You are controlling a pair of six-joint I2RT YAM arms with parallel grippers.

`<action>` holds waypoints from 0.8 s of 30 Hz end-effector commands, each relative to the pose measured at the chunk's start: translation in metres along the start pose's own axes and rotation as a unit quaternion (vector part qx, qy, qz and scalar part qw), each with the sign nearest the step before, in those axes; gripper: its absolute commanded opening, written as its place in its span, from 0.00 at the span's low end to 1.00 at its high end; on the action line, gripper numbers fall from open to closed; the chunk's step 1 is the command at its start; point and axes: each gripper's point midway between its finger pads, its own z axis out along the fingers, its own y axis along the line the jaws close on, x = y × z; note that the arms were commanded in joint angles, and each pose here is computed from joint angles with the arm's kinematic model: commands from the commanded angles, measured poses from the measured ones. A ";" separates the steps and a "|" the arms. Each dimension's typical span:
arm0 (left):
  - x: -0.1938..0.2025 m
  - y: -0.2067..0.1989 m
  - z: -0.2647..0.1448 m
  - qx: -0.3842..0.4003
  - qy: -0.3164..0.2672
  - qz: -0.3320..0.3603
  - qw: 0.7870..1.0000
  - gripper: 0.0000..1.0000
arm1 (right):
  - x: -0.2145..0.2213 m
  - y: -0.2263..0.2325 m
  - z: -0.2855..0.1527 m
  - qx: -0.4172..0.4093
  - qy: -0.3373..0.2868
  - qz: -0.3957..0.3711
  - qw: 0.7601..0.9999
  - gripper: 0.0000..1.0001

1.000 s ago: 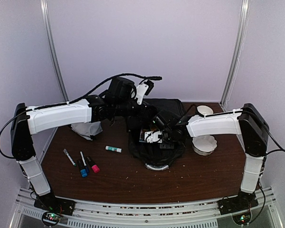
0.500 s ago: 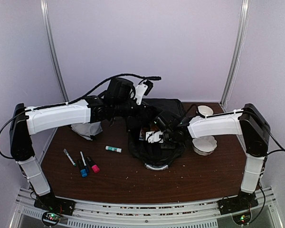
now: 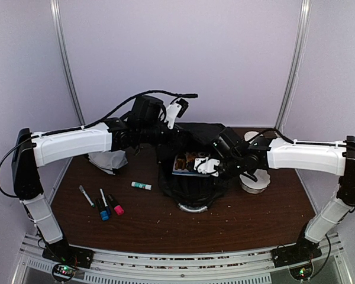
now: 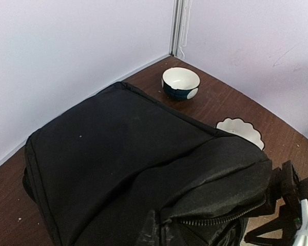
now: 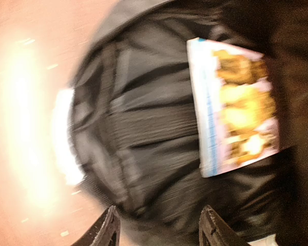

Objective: Pack the student bag
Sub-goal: Move the book to the largest pocket of the bag, then place the largest pocket of the bag in the student bag.

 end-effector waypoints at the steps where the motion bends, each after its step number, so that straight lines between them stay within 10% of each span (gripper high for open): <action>1: -0.054 0.006 -0.007 0.007 -0.086 -0.011 0.996 0.00 | 0.028 0.051 -0.021 -0.111 0.009 0.025 0.993 0.53; 11: -0.036 -0.007 -0.006 0.048 -0.062 -0.002 0.997 0.00 | 0.058 -0.030 -0.090 -0.118 -0.083 0.227 0.963 0.44; 24: -0.011 -0.016 -0.002 0.077 -0.030 0.003 0.997 0.00 | 0.111 -0.182 -0.026 0.104 0.012 0.411 0.906 0.50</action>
